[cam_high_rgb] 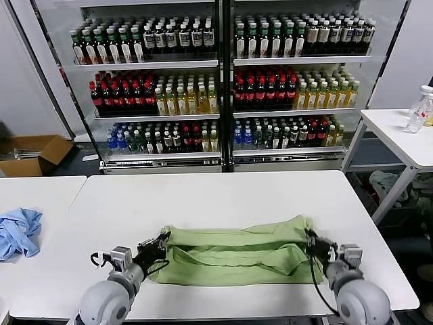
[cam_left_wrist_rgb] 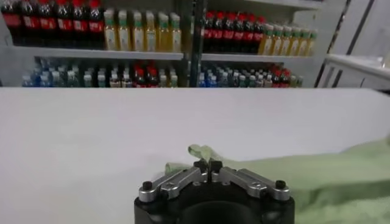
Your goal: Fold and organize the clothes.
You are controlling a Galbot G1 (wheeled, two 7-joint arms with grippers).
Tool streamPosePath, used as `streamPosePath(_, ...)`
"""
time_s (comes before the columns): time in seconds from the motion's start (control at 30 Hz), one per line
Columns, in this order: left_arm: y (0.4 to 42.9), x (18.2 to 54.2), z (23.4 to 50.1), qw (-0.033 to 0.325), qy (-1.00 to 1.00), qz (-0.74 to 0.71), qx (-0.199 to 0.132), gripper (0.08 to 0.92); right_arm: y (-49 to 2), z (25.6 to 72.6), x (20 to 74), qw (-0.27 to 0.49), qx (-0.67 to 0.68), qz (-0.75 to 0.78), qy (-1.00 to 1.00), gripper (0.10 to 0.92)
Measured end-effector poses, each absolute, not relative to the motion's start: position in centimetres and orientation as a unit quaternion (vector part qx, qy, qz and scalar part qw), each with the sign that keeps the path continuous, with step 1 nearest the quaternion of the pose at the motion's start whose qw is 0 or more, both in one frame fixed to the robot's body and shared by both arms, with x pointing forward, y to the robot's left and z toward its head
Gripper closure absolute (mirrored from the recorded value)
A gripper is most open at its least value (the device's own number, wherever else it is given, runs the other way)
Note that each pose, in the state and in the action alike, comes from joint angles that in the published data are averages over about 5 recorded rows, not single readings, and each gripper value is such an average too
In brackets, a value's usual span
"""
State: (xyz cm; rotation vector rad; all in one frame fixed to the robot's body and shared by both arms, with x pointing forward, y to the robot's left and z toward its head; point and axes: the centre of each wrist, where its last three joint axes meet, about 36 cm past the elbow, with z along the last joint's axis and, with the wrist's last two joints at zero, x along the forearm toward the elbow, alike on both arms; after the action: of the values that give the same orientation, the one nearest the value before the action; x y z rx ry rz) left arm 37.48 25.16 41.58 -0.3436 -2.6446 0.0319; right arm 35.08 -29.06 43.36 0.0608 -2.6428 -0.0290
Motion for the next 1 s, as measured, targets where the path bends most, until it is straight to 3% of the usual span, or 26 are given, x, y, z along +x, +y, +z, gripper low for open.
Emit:
streamPosePath(0.3,23.6,34.7,41.0,0.215,-0.972,-0.050,-0.079,0.599,-28.4,42.9,32.2,0.254,0.015,0.011,-0.967,0.548)
streamPosePath(0.63,20.5,32.5,39.5,0.246,-0.967,-0.058,-0.027,0.304,-27.6,42.2,30.4,0.263,0.004,0.036,-0.964,0.264)
streamPosePath(0.77,19.8,32.5,38.9,0.259,-0.964,-0.058,-0.018,0.208,-27.6,42.2,29.8,0.264,0.000,0.045,-0.963,0.208)
streamPosePath(0.87,19.6,32.5,38.6,0.267,-0.962,-0.058,-0.014,0.223,-27.5,42.3,29.5,0.264,-0.002,0.047,-0.963,0.201)
streamPosePath(1.0,19.7,33.0,38.4,0.272,-0.961,-0.053,-0.008,0.332,-27.2,42.3,29.0,0.265,-0.003,0.050,-0.963,0.200)
